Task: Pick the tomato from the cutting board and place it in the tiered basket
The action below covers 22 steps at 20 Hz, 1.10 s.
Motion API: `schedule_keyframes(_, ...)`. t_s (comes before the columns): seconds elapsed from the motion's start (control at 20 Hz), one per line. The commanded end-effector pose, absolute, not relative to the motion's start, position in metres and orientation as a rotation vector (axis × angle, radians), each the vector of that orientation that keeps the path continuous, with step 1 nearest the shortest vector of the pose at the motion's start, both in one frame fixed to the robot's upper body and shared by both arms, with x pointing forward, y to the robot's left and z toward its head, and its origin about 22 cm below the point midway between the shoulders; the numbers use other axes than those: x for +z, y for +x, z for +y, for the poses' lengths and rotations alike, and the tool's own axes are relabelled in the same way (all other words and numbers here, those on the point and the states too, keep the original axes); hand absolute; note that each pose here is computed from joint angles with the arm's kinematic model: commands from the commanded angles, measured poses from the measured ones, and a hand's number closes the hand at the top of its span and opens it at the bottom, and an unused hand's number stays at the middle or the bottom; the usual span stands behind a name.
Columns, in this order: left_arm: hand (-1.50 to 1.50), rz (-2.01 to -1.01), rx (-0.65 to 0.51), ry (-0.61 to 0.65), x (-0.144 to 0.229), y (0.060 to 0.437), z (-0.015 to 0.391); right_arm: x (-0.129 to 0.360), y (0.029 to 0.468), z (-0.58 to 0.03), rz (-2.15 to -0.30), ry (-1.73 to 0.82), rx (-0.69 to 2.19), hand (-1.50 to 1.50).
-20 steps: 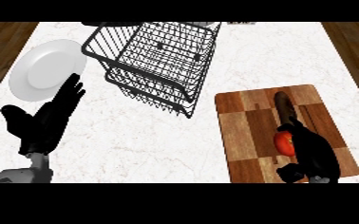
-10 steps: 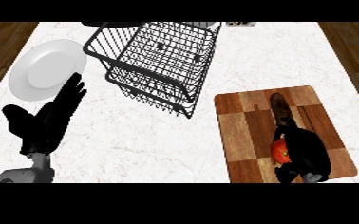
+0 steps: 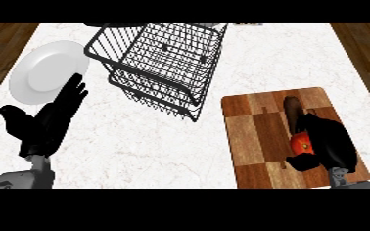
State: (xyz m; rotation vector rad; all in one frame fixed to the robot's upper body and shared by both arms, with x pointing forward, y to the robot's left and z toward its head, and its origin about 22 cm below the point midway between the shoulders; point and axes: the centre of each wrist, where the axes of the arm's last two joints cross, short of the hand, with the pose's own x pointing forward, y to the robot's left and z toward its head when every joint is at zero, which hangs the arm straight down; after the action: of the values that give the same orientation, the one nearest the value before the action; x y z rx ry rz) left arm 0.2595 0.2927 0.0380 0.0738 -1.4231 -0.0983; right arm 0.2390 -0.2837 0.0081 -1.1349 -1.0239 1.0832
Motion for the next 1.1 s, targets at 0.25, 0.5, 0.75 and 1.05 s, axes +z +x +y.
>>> schedule_keyframes(0.25, 0.0, -1.409, -0.083, 0.062, 0.04, 0.257, 0.294, 0.078, 0.26, -0.282, -1.559, -1.075, 0.701, 1.5)
schedule_keyframes(0.5, 0.0, -1.434, -0.076, 0.088, 0.04, 0.254, 0.282, 0.119, 0.233, -0.269, -1.74, -0.994, 0.633, 1.5)
schedule_keyframes(0.75, 0.0, -1.416, -0.092, 0.074, 0.03, 0.254, 0.279, 0.18, 0.237, -0.229, -1.792, -0.905, 0.664, 1.5)
schedule_keyframes(1.05, 0.0, -1.433, -0.098, 0.075, 0.036, 0.261, 0.294, 0.206, 0.26, -0.163, -1.785, -0.848, 0.747, 1.5)
